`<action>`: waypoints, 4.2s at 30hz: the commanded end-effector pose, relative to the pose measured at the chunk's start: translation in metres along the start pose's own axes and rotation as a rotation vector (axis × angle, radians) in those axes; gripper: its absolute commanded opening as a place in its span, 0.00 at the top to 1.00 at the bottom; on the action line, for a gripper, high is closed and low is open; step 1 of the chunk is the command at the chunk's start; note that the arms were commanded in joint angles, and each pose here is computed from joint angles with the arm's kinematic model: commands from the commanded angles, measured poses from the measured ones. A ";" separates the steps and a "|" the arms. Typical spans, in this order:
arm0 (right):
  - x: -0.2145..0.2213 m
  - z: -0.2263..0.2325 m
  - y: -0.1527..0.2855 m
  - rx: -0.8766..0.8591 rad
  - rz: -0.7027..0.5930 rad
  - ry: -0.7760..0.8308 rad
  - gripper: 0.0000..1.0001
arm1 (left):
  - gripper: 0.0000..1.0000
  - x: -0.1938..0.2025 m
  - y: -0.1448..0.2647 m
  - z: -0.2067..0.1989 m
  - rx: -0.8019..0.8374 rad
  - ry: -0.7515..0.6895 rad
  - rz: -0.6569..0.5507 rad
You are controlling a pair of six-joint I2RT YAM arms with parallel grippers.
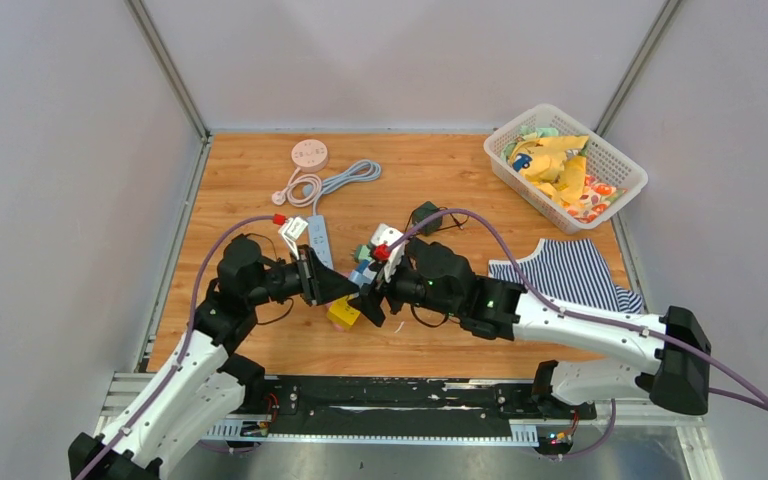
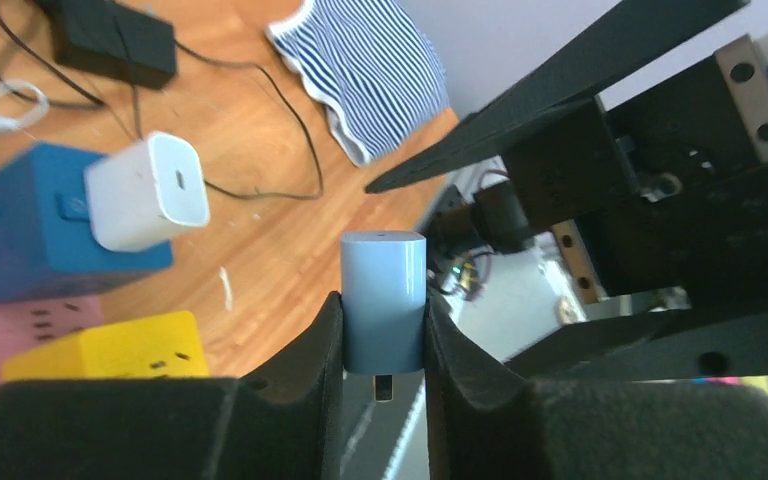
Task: Insert the plug
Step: Pick up the plug from the center of the board, then insert the plug into the socket.
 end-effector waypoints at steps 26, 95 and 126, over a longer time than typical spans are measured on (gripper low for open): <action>-0.053 -0.027 -0.006 -0.031 0.258 -0.638 0.23 | 1.00 -0.020 0.018 -0.025 -0.067 -0.837 -0.227; 0.015 -0.023 -0.008 -0.066 0.029 0.053 1.00 | 0.38 -0.019 0.005 0.061 -0.438 0.093 -0.074; 0.047 0.003 -0.047 -0.128 0.187 0.121 1.00 | 0.52 -0.001 0.004 0.094 -0.573 0.171 -0.041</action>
Point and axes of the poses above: each gripper's point midway between its finger pads, its own y axis back along the fingers, its own z axis along the line the jaws close on, x = y × z, the point moved 9 cm from there along y, back along the fingers, and after that the axes turned 10 degrees about y, right-handed, at the moved point
